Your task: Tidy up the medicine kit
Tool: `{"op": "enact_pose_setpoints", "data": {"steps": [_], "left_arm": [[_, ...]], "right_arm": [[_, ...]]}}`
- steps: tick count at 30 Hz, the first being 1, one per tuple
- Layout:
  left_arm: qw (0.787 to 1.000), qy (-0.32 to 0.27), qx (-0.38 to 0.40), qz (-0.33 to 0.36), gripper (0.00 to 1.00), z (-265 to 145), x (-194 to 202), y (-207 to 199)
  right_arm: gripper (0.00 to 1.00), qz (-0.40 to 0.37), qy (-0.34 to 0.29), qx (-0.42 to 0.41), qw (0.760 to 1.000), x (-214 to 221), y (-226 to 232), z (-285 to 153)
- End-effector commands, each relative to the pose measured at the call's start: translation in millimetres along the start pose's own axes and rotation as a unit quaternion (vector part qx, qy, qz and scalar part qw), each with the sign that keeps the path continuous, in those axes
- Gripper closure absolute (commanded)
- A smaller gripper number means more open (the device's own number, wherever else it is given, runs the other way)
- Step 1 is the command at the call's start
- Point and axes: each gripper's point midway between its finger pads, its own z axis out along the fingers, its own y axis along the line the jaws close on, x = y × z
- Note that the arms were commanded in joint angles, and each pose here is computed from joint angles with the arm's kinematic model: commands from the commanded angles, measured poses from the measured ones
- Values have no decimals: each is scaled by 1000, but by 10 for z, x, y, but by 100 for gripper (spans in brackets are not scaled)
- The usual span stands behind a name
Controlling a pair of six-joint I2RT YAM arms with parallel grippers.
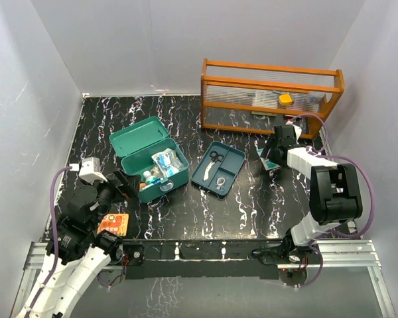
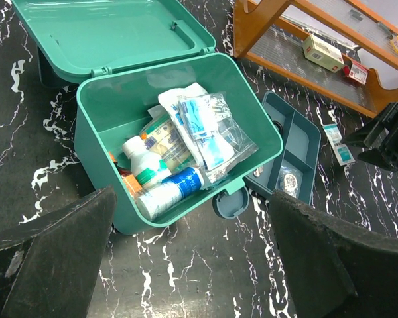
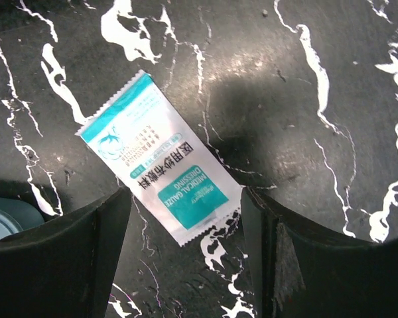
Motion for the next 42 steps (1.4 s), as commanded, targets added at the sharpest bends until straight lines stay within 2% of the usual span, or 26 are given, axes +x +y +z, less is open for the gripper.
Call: {"op": "enact_pose_setpoints", "data": {"steps": [1, 8, 12, 18, 24, 31, 42], "left_arm": [[1000, 2, 17, 1, 1, -2, -21, -73], [1000, 3, 12, 1, 1, 12, -17, -63], [1000, 1, 12, 1, 1, 11, -15, -58], [1000, -2, 13, -1, 1, 6, -24, -56], [1000, -6, 10, -2, 1, 6, -34, -45], [1000, -10, 9, -4, 1, -5, -51, -40], [1000, -12, 7, -4, 1, -3, -51, -32]], "right_arm": [[35, -26, -50, -48, 997, -434, 227, 18], [37, -42, -1, -58, 997, -254, 205, 179], [40, -22, 22, -65, 997, -148, 234, 181], [50, 20, 66, -71, 995, 100, 260, 88], [60, 27, 52, -77, 995, 94, 267, -59], [60, 19, 36, -41, 998, -55, 189, -21], [61, 36, 16, -46, 998, -185, 252, 38]]}}
